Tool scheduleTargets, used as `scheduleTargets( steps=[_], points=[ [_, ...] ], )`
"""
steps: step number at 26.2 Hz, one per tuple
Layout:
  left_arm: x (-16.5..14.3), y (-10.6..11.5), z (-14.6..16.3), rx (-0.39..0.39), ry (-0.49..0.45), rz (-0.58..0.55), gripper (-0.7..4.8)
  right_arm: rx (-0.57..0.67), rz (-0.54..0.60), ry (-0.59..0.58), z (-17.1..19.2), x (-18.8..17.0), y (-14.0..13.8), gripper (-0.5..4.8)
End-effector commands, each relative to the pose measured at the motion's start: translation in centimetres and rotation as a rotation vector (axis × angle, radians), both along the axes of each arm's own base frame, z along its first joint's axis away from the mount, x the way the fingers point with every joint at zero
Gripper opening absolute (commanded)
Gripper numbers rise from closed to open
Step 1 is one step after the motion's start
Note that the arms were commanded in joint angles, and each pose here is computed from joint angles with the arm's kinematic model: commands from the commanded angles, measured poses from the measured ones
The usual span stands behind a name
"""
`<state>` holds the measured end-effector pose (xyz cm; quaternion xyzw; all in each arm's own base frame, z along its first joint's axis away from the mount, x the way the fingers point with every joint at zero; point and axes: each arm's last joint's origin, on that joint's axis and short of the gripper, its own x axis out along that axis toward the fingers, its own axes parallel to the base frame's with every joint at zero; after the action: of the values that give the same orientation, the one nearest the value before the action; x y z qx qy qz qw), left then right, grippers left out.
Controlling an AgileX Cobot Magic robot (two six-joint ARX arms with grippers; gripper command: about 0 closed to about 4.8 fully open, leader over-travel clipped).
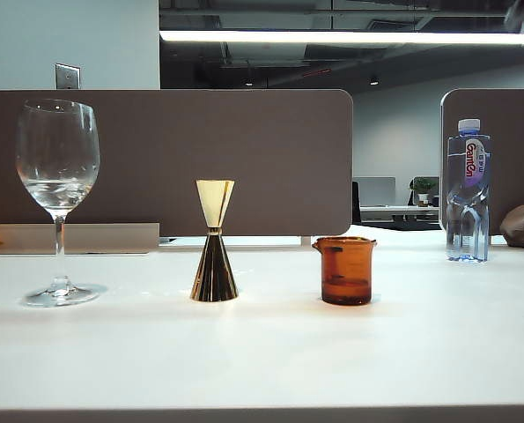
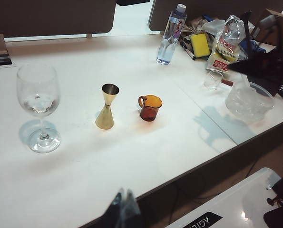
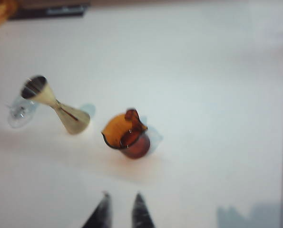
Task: Pick up the small amber measuring cup and pour the water in it into the jigger, then pick up the jigger and pour the water in it into the wine glass.
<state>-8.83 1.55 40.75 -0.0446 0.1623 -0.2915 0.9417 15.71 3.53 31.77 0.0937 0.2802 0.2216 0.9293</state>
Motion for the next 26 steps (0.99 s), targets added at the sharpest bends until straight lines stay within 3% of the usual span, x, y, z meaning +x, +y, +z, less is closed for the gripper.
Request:
scheduleTargets(
  steps=[1,6,12,22,26],
  points=[
    [-0.1,0.0,0.0,0.0,0.003,-0.003,-0.02,0.077,0.058,0.088,-2.2,2.6,1.2,0.64],
    [-0.1,0.0,0.0,0.0,0.004,-0.003,-0.02,0.151,0.077,-0.008,-8.7,3.6,3.4,1.0],
    [-0.1,0.0,0.0,0.0,0.004,-0.003,-0.02,0.167,0.072,-0.148,-12.8,2.7,3.2,1.19],
    [-0.1,0.0,0.0,0.0,0.004,-0.003,-0.02,0.035,0.159,-0.194,-16.5,4.0,4.2,1.64],
    [-0.1,0.0,0.0,0.0,0.004,-0.003,-0.02,-0.032,0.23,-0.232,-17.4,4.0,5.5,2.14]
  ],
)
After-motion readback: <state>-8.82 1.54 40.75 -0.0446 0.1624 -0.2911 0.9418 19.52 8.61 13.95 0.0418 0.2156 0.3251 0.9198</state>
